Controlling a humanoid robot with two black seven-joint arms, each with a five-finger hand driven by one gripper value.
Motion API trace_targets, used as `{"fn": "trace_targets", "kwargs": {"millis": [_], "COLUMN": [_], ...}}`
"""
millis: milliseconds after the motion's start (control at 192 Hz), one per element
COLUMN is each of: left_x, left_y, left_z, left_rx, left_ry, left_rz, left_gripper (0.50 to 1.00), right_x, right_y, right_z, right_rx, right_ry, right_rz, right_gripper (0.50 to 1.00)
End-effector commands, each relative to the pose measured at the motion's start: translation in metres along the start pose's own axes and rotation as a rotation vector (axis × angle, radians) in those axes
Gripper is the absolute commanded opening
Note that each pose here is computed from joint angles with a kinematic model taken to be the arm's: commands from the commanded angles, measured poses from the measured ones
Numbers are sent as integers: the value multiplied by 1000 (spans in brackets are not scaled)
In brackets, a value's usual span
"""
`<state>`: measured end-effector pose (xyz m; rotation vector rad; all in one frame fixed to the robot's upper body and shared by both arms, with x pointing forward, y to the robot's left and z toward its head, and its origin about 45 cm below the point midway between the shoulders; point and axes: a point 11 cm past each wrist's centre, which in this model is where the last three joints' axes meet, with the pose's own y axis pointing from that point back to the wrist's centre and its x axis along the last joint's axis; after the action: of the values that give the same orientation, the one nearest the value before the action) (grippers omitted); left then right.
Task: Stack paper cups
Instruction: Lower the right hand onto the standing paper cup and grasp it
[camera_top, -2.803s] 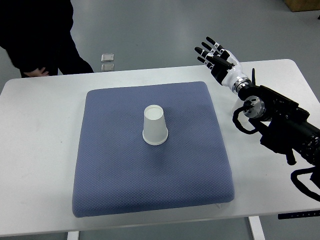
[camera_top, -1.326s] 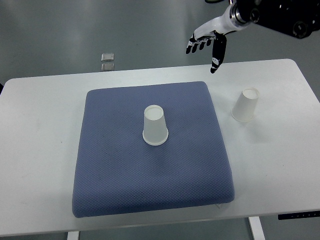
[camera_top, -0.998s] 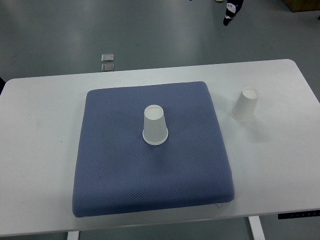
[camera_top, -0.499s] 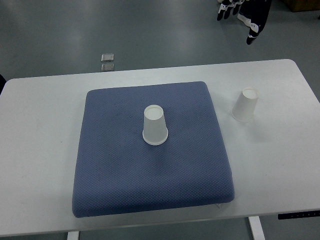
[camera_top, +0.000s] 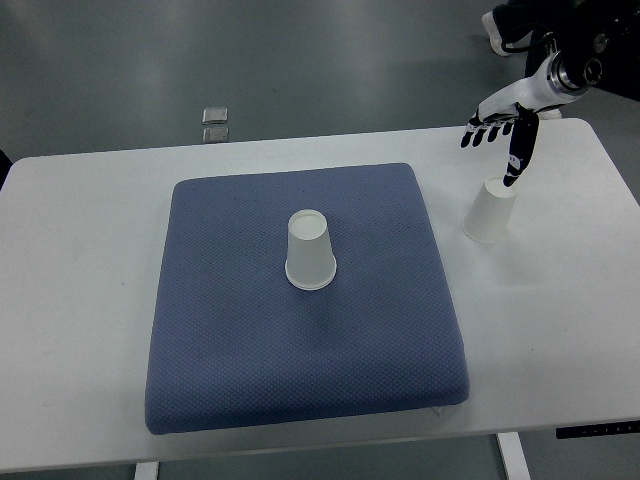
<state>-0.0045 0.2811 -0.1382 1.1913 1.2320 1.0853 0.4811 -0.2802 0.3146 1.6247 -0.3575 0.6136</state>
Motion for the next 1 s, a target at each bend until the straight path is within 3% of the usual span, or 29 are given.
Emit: {"fn": "trace_targets", "kwargs": {"millis": [0,452,993], "left_x": [-1,-2,-3], "left_y": [0,0,0], "left_z": [-1,-6,-6], "left_rx": [3,11,12], "left_ry": [-1,1,-2], "left_rz": [-2,-5,-8], "left_gripper": [1000,1000,1000], "right_x": [-4,-26,-53], "right_y": [-10,-60,-77], "right_z": [10,21,35], "right_rx": [-20,-80,-101], "right_ry": [-19,-67,-88], "right_rz": [44,79,68], "right_gripper": [915,915,911]}}
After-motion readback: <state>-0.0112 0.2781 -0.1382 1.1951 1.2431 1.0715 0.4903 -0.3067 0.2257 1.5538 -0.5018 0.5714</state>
